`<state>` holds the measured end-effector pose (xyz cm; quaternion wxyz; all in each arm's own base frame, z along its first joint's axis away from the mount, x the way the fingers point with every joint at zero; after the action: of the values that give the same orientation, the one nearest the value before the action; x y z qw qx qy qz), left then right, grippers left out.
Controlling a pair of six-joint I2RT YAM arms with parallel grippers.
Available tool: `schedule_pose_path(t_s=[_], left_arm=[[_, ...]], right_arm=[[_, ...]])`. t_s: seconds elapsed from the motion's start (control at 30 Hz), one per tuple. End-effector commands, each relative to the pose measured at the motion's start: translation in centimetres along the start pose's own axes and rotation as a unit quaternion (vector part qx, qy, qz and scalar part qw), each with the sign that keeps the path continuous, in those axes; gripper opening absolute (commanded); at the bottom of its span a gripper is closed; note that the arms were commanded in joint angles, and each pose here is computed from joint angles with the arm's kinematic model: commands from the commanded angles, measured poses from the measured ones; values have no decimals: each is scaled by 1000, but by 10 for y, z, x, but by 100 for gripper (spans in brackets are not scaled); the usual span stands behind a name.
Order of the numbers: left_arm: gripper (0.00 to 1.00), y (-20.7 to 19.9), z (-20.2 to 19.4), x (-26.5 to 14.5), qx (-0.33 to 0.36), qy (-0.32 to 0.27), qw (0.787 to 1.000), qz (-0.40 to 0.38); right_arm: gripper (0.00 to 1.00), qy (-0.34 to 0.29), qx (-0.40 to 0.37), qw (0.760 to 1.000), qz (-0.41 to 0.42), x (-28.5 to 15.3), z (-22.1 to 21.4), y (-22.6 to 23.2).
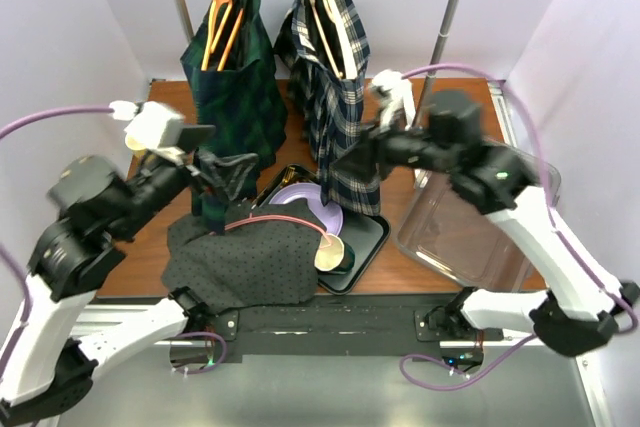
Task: Remove the skirt from the hanger
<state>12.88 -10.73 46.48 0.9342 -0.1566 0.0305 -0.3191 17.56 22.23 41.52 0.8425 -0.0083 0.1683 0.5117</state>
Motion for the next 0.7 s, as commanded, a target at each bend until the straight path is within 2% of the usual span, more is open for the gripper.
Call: schedule_pose_path(t_s=[0.0,0.1,0.3,0.43,0.67], left_arm=[[100,0,39,-30,-29,-113,993,19],[100,1,48,-47,-36,-144,989,28],[100,4,47,-60,-38,-156,987,31],[100,4,45,-62,-38,-157,986,30],[100,12,40,-66,-25,-162,985,51]], right_arm=[[45,82,-50,994,-55,47,-35,16],[44,104,-72,989,-72,78,-49,22],[43,190,-119,972,-69,126,-95,17],[44,261,-141,953,-69,154,-132,7],[41,369,-175,909,-84,177,-183,-11]])
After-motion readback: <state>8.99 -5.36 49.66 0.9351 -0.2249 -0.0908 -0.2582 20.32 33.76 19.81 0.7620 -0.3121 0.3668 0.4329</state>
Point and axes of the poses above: each gripper's point midway between its finger pads, its own x axis out along the fingers, its own y axis along the line the jaws close on, z = x × y, the point moved 7 cm from there along -x, back along the fingers, and after that the axes turned 12 degrees about -x, right-handed, at the moved point
